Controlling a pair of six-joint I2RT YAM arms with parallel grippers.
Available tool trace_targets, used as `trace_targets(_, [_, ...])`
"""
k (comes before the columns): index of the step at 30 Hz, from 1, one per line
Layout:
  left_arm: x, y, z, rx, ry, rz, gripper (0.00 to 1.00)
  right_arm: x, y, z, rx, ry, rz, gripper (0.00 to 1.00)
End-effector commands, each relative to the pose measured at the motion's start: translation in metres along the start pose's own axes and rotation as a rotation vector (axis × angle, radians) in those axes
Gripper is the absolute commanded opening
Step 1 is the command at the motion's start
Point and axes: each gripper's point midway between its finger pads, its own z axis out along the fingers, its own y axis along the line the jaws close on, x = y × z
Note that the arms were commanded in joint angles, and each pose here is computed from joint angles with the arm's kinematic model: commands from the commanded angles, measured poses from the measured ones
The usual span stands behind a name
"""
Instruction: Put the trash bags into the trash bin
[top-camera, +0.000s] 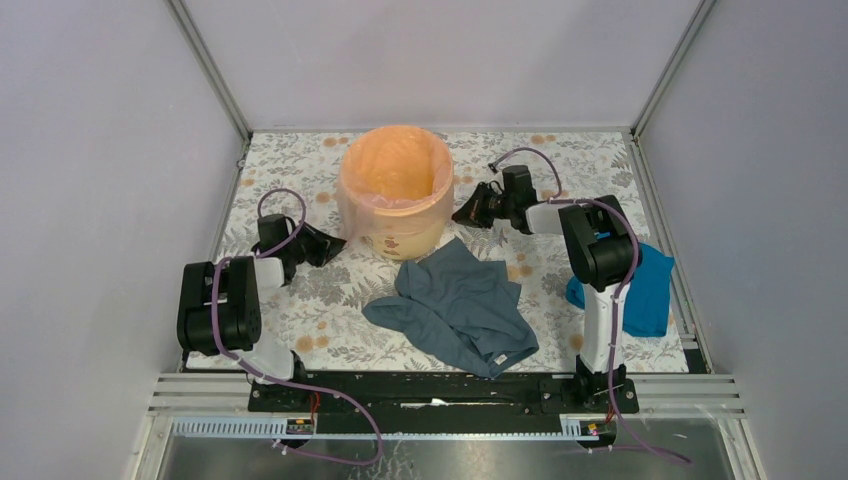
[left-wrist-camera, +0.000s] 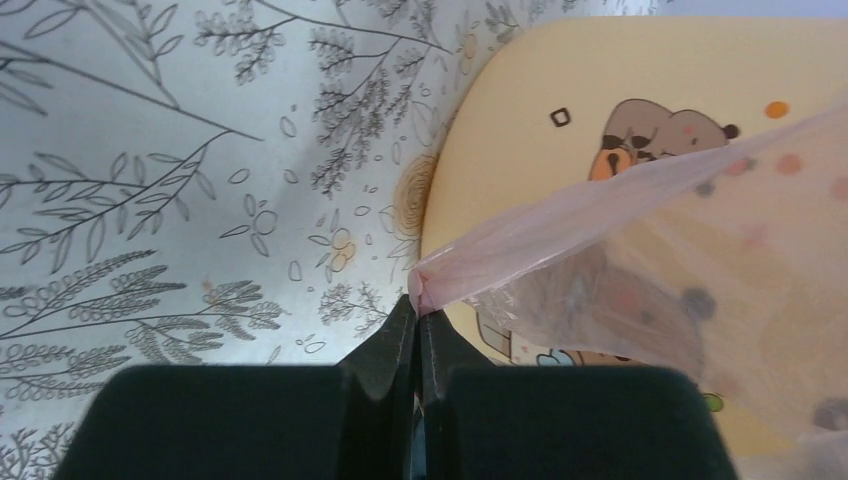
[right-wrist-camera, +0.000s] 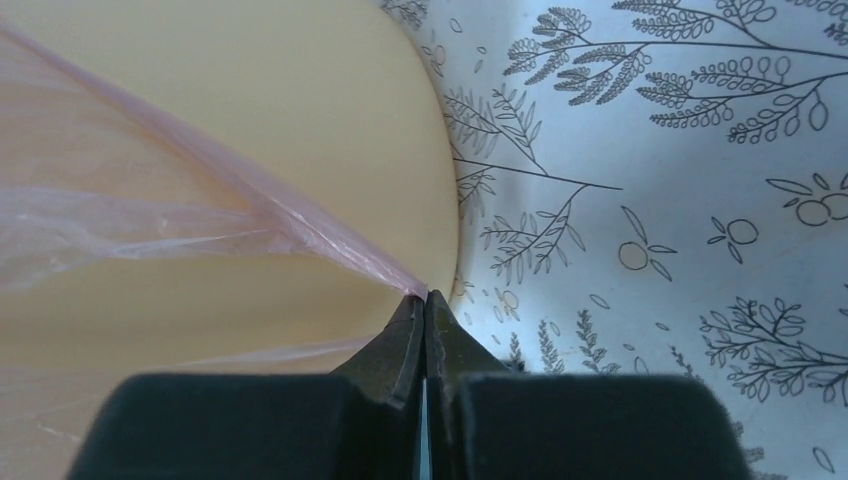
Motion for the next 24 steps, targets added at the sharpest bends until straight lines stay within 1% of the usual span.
trace_targets(1, [0.005, 0.026, 0.002, -0.081, -0.016, 0.001, 0.05, 0.011, -0.025, 0.009, 0.102, 0.033, -0.041, 0.04])
trace_targets(5, [0.004, 0.013, -0.002, -0.044, -0.013, 0.01, 0.1, 0.002, -0.012, -0.006, 0.147, 0.022, -0.094, 0.14])
trace_targets(6, [0.001, 0.008, -0.004, -0.039, -0.023, 0.024, 0.12, -0.005, -0.008, -0.014, 0.18, 0.005, -0.132, 0.2])
trace_targets(8, [-0.002, 0.002, -0.01, -0.047, -0.04, 0.044, 0.16, -0.021, -0.001, -0.033, 0.272, -0.036, -0.18, 0.41])
trace_targets(10, [-0.006, -0.004, -0.015, -0.046, -0.057, 0.071, 0.19, -0.04, 0.0, -0.059, 0.384, -0.089, -0.223, 0.57])
trace_targets(13, [-0.007, -0.002, -0.016, -0.065, -0.063, 0.102, 0.22, -0.078, -0.005, -0.109, 0.657, -0.22, -0.323, 0.78])
trace_targets(14, [-0.006, 0.001, -0.016, -0.071, -0.06, 0.108, 0.23, -0.09, 0.0, -0.126, 0.723, -0.258, -0.354, 0.82])
trace_targets(16, [-0.004, 0.002, -0.017, -0.069, -0.057, 0.108, 0.23, -0.11, 0.019, -0.153, 0.791, -0.315, -0.416, 0.86])
trace_targets(19, [-0.003, 0.0, -0.016, -0.058, -0.056, 0.102, 0.24, -0.131, 0.074, -0.174, 0.776, -0.38, -0.523, 0.89])
trace_targets(21, [-0.003, -0.001, -0.015, -0.054, -0.055, 0.1, 0.25, -0.132, 0.125, -0.171, 0.728, -0.404, -0.641, 0.93])
trace_targets(23, [-0.003, -0.002, -0.015, -0.049, -0.052, 0.099, 0.26, -0.118, 0.178, -0.156, 0.664, -0.404, -0.781, 0.99])
trace_targets(24, [-0.003, -0.002, -0.015, -0.047, -0.051, 0.1, 0.27, -0.107, 0.201, -0.146, 0.627, -0.394, -0.842, 1.0])
